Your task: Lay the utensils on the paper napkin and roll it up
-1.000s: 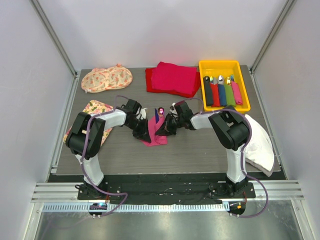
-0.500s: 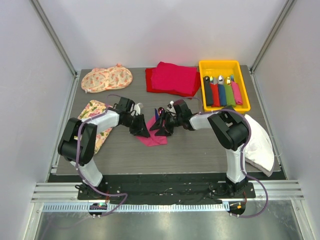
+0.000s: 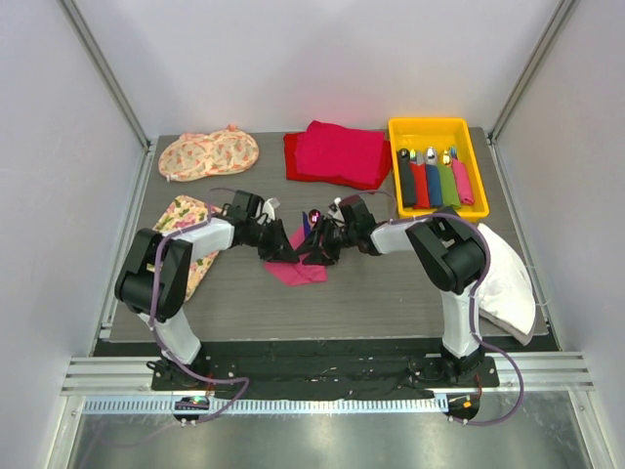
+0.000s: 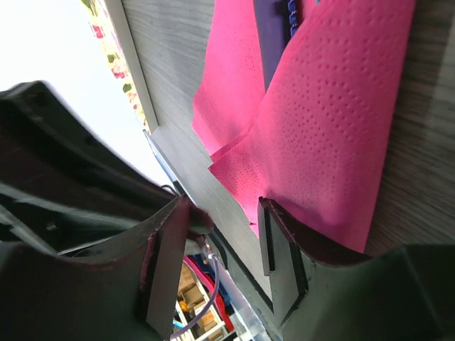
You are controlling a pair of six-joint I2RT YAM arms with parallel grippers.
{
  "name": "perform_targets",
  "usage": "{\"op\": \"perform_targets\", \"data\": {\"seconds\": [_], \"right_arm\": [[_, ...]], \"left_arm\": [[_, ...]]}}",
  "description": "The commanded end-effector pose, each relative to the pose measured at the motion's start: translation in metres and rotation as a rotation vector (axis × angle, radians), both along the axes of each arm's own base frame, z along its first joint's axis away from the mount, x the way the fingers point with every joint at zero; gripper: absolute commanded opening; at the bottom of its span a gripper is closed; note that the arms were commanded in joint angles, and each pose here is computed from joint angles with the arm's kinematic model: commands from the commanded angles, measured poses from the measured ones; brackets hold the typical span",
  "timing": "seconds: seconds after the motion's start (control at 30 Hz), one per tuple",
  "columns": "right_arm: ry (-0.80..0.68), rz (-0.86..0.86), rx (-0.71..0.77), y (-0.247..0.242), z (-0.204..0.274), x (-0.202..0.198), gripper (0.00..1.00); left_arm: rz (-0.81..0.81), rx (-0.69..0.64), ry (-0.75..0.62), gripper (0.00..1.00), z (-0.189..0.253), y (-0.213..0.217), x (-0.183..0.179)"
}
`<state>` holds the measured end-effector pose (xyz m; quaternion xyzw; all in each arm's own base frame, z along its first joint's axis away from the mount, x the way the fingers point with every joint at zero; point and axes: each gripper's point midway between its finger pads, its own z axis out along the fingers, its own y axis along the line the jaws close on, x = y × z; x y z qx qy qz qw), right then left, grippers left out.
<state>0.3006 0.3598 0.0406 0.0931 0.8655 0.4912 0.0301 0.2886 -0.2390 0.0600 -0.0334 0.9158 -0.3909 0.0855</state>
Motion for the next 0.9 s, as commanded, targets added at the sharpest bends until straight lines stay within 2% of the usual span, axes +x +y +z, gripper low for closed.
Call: {"op": "perform_targets", "data": {"seconds": [0.0,0.2,0.37,0.53,0.63,0.67,0.73,0.77,0.87], "right_arm": [[0.012,-0.023,-0.048,-0.006,-0.015,-0.002,0.52],[-0.055,-0.026,-0.036,-0.005,0.003,0.005,0.49],[-0.155,-0.006,-0.067,-0.010,0.034,0.010,0.46],[-0.262,0.056,-0.134,-0.019,0.053,0.016,0.32],[-0.286,0.093,-0.175,-0.022,0.057,0.017,0.19],[-0.295,0.086,-0.204,-0.025,0.056,0.019,0.12],[-0.324,0.093,-0.228,-0.022,0.056,0.024,0.08],[-0.333,0.101,-0.256,-0.024,0.052,0.025,0.02],[-0.341,0.126,-0.293,-0.017,0.046,0.026,0.01]], "left_arm": [[0.021,-0.022,-0.037,0.15,-0.003,-0.007,0.020],[0.048,0.128,0.033,0.10,-0.037,0.016,0.018],[0.061,0.176,0.073,0.07,-0.049,0.024,0.013],[0.061,0.178,0.082,0.05,-0.051,0.024,0.012],[0.061,0.178,0.082,0.05,-0.051,0.024,0.012],[0.060,0.177,0.078,0.05,-0.050,0.024,0.012],[0.061,0.180,0.078,0.05,-0.051,0.025,0.011],[0.060,0.177,0.078,0.05,-0.050,0.024,0.011],[0.059,0.180,0.075,0.05,-0.051,0.025,0.012]]}}
